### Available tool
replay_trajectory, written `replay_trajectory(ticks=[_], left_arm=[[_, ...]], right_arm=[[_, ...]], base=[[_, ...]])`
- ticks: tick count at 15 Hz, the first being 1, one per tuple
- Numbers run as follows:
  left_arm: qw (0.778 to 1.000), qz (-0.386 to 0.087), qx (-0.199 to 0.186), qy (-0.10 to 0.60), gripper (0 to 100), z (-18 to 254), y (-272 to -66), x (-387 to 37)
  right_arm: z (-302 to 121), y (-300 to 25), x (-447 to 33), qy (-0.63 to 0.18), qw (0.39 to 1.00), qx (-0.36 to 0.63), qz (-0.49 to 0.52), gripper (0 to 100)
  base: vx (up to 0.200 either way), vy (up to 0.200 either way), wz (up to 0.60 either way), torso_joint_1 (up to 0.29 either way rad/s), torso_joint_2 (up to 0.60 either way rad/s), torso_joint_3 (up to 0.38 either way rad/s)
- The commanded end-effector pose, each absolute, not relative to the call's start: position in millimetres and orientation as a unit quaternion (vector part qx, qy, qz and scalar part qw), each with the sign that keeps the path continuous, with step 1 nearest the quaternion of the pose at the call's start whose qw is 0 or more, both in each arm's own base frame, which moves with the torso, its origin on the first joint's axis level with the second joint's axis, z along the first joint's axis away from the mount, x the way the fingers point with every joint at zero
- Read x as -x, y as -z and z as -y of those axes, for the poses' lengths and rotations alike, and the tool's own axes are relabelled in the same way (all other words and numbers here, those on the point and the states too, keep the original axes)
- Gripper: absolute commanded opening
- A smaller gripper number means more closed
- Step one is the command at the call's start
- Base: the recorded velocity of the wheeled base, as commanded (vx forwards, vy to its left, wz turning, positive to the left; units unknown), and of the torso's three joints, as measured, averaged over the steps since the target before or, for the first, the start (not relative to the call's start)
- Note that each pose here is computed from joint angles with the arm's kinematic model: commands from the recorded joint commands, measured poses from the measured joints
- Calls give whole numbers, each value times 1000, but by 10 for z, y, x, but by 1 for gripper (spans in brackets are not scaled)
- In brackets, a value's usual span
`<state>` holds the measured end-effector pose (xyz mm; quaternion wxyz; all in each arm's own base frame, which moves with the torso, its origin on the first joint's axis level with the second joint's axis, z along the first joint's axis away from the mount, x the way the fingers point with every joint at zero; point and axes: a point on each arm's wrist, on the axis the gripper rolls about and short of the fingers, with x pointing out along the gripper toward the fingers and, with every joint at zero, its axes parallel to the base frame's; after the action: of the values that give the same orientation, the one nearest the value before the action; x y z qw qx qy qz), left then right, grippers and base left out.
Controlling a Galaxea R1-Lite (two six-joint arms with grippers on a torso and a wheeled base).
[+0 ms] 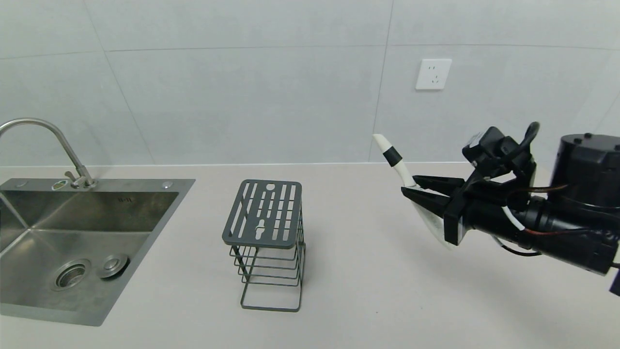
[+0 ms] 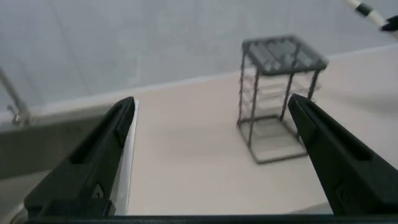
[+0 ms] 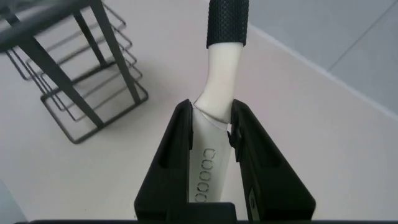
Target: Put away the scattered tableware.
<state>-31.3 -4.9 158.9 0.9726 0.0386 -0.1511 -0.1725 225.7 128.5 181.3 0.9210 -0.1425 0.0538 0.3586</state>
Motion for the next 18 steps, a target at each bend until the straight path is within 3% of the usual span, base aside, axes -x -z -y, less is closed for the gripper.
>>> replay_trajectory(ticks=[1,4,5,8,10,11,12,15,17,18], left_arm=[[971,100,-34,216,100,73,-1976,-5],[938,78,-49,334,100,208,-2146,-440],[915,63,-81,389,100,298,-2112,-627],[888,40,-116,443,100,424,-2095,-976],[873,56,-117,471,100,507,-2139,-1109],[850,77,-118,508,100,604,-2169,-1280],[847,79,-118,512,100,615,-2168,-1306],[811,117,-145,555,100,842,-1988,-1837],[774,164,-151,593,100,946,-1921,-2070],[768,173,-150,598,100,975,-1907,-2146]], right_arm=[[-1237,-1971,-2155,-357,923,142,-23,0],[-1260,-2036,-2097,-364,919,153,-4,0],[-1301,-2057,-2049,-375,912,167,8,0],[-1451,-2030,-1896,-411,894,179,21,0],[-1383,-1919,-1762,-418,886,197,26,0],[-1282,-1768,-1634,-421,882,213,10,0],[-1278,-1759,-1627,-421,881,214,8,0],[-1399,-1916,-1716,-424,880,211,44,0],[-1429,-1933,-1666,-433,875,208,55,0],[-1433,-1961,-1670,-433,875,207,60,0]], base=[[0,0,0,0,0,0],[0,0,0,0,0,0],[0,0,0,0,0,0],[0,0,0,0,0,0],[0,0,0,0,0,0],[0,0,0,0,0,0],[0,0,0,0,0,0],[0,0,0,0,0,0],[0,0,0,0,0,0],[0,0,0,0,0,0]])
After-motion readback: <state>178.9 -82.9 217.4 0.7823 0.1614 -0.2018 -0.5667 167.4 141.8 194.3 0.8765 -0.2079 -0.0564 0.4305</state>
